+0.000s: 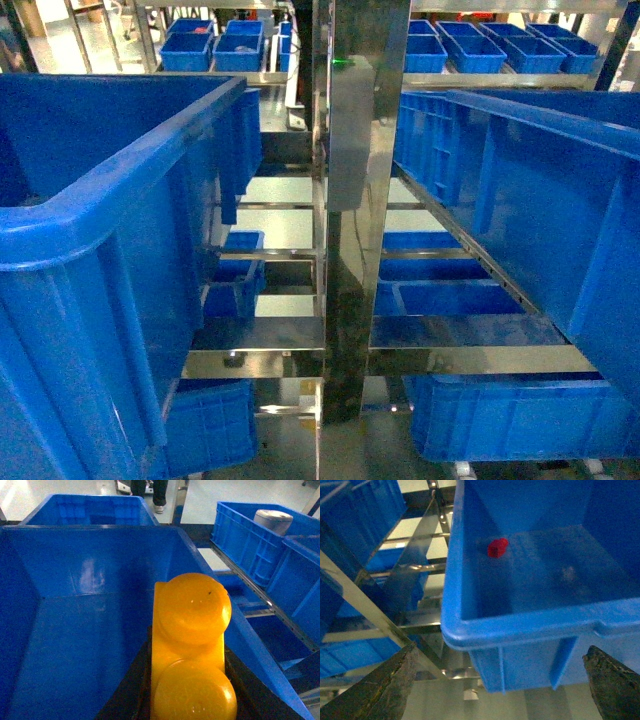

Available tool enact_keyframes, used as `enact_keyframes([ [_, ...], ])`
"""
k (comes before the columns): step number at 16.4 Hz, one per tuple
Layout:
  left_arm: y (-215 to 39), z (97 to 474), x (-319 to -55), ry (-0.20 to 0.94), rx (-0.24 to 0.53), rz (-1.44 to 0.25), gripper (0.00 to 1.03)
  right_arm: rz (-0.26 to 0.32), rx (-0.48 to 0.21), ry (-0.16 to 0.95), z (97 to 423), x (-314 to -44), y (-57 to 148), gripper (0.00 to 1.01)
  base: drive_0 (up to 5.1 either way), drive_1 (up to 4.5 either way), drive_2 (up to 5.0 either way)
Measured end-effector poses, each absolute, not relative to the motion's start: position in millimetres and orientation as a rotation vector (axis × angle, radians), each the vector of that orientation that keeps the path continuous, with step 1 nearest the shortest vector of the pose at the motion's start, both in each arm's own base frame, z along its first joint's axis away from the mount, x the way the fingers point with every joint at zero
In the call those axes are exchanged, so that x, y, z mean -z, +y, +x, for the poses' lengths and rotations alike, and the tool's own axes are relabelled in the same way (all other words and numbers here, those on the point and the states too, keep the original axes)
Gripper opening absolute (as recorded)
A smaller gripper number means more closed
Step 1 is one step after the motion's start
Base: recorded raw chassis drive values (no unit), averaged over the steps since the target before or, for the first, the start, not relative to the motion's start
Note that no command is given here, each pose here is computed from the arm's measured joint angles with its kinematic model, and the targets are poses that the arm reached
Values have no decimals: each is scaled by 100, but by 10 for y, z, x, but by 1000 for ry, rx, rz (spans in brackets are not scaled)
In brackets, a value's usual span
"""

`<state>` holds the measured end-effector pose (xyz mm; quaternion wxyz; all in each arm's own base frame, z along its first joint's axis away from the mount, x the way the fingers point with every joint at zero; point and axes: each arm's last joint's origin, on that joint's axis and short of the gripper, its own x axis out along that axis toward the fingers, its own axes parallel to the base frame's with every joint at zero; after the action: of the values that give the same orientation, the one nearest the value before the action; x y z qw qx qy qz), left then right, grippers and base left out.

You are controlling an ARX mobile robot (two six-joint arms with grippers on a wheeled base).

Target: Sort and place red and yellow blocks in left bins

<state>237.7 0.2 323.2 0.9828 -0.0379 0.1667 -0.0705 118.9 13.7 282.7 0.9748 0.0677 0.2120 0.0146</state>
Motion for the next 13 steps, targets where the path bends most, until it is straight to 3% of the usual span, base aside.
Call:
enact_keyframes([
  [2, 7, 2378, -3233, 334, 138, -76, 26, 56, -65, 403, 1063, -2786, 111, 98, 0, 0, 0],
  [4, 2, 2377, -3232, 335, 142, -76, 26, 26, -77, 414, 1082, -2775, 114, 98, 0, 0, 0],
  [7, 9, 2378, -3240, 332, 137, -76, 26, 22, -78, 414, 1082, -2775, 114, 98, 0, 0, 0],
  [9, 71, 2463, -3340, 418, 128, -87, 26, 22, -78, 414, 1082, -2775, 114, 98, 0, 0, 0],
  [13, 154, 2718, -3255, 542, 138, -36, 26, 22, -78, 414, 1083, -2775, 114, 98, 0, 0, 0],
])
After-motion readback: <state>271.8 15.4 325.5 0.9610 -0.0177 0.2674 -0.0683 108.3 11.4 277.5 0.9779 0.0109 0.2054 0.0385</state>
